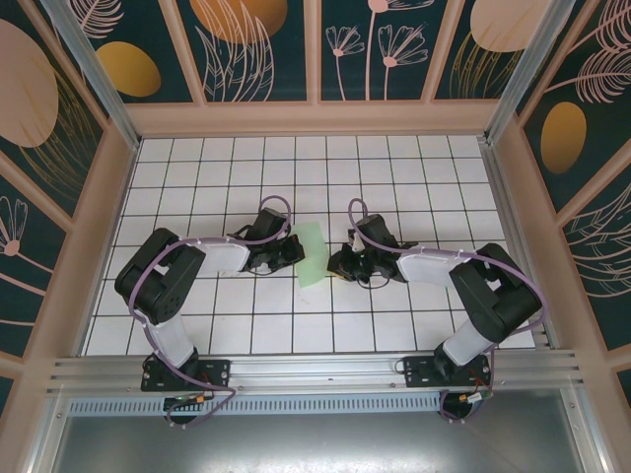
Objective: Fold a paper plane with a square sheet of paper (pick it up from the middle)
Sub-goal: Third fold the triangle at the center of the table.
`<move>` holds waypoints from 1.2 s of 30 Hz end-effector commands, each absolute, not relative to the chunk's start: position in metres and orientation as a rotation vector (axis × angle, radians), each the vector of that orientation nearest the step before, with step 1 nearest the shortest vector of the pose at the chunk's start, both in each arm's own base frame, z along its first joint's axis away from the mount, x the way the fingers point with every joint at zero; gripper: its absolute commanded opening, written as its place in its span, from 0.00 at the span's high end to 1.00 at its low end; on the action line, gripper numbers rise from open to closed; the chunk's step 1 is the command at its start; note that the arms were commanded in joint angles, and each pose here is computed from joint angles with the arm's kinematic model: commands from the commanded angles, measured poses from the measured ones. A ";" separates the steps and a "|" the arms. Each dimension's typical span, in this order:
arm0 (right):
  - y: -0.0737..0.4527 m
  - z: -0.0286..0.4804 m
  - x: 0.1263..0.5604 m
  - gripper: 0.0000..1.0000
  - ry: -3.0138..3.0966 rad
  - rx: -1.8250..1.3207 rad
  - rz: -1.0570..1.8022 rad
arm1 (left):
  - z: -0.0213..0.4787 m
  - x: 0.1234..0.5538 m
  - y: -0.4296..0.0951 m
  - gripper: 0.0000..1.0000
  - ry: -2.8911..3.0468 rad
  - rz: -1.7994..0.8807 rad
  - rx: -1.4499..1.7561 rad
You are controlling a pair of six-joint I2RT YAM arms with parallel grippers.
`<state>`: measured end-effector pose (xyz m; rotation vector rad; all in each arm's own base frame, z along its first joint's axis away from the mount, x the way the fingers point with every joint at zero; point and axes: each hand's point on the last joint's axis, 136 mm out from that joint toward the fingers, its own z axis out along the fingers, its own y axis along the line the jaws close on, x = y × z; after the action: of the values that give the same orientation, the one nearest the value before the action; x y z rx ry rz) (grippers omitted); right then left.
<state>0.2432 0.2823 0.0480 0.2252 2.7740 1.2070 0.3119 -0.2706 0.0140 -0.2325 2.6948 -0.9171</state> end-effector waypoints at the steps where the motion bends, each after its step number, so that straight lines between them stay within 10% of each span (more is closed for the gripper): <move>1: 0.279 0.041 0.241 0.93 2.815 0.269 1.183 | 0.010 0.305 -0.265 0.96 2.728 -0.866 -0.211; 7: 0.272 0.040 0.233 0.99 2.831 0.322 1.161 | 0.068 0.326 -0.274 0.91 2.548 -0.935 -0.158; 36: 0.326 0.066 0.251 1.00 2.700 0.148 1.316 | -0.004 0.307 -0.256 0.98 2.776 -0.738 -0.182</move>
<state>0.2423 0.3109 0.0580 0.2063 2.7528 1.2694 0.3198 -0.2625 0.0146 -0.2009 2.7099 -0.7942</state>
